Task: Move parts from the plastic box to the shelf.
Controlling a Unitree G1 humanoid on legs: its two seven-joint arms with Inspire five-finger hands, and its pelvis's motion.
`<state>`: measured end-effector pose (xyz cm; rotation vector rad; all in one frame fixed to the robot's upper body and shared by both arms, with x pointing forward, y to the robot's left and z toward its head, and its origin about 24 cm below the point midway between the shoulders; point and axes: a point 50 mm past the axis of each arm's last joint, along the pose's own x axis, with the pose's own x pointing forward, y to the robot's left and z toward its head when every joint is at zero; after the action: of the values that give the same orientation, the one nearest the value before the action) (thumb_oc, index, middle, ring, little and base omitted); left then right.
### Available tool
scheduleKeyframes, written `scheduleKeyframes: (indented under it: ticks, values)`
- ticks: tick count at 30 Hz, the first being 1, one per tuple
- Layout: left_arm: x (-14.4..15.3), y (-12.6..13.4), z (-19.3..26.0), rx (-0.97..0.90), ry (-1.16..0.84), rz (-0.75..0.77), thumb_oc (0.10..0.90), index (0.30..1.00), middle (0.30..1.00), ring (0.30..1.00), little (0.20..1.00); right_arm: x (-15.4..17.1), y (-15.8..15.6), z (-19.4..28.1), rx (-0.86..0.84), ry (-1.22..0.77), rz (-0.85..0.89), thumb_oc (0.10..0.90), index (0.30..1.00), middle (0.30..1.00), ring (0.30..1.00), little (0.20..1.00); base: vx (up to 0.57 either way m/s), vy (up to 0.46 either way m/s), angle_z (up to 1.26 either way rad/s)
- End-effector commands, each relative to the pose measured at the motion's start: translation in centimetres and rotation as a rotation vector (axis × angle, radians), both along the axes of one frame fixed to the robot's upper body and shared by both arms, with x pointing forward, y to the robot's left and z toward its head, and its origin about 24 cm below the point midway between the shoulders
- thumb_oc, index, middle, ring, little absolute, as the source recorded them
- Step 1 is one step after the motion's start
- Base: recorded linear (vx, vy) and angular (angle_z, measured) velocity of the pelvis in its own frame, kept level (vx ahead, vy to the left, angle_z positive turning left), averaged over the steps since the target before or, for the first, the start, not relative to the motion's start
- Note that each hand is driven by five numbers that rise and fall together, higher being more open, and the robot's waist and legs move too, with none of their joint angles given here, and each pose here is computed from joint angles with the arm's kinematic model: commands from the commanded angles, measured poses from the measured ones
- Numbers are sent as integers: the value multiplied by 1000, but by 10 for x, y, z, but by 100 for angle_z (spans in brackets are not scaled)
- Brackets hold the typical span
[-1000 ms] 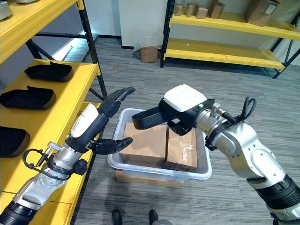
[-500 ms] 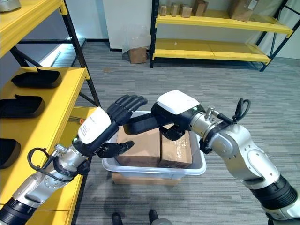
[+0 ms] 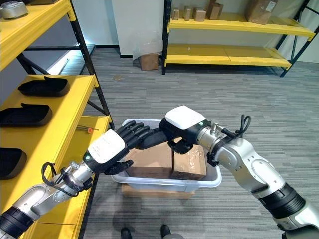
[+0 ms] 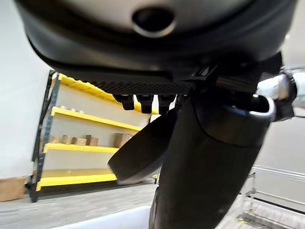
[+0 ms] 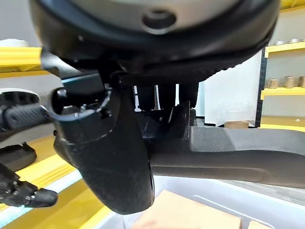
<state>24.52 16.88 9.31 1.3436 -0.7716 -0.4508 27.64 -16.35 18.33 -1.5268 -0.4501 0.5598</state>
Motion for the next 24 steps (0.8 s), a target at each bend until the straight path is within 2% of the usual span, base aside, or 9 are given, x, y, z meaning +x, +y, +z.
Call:
scheduleKeyframes:
  ticks: [1,10,15,24]
  values:
    - [18,-2,29,-156,-154,38,900,1000,1000,1000,1000,-1,17,55,102,-309,95,400,300,300,300,300,0,0,0]
    - [17,4,45,-314,-136,93,900,1000,1000,1000,1000,-5,16,49,120,-285,84,400,300,300,300,300,0,0,0]
    - [15,0,53,-426,-106,82,900,1000,1000,1000,1000,-11,20,52,160,-301,99,400,300,300,300,300,0,0,0]
    - [-2,-9,64,-421,-114,23,900,1000,1000,1000,1000,-22,20,58,214,-313,130,400,300,300,300,300,0,-2,0]
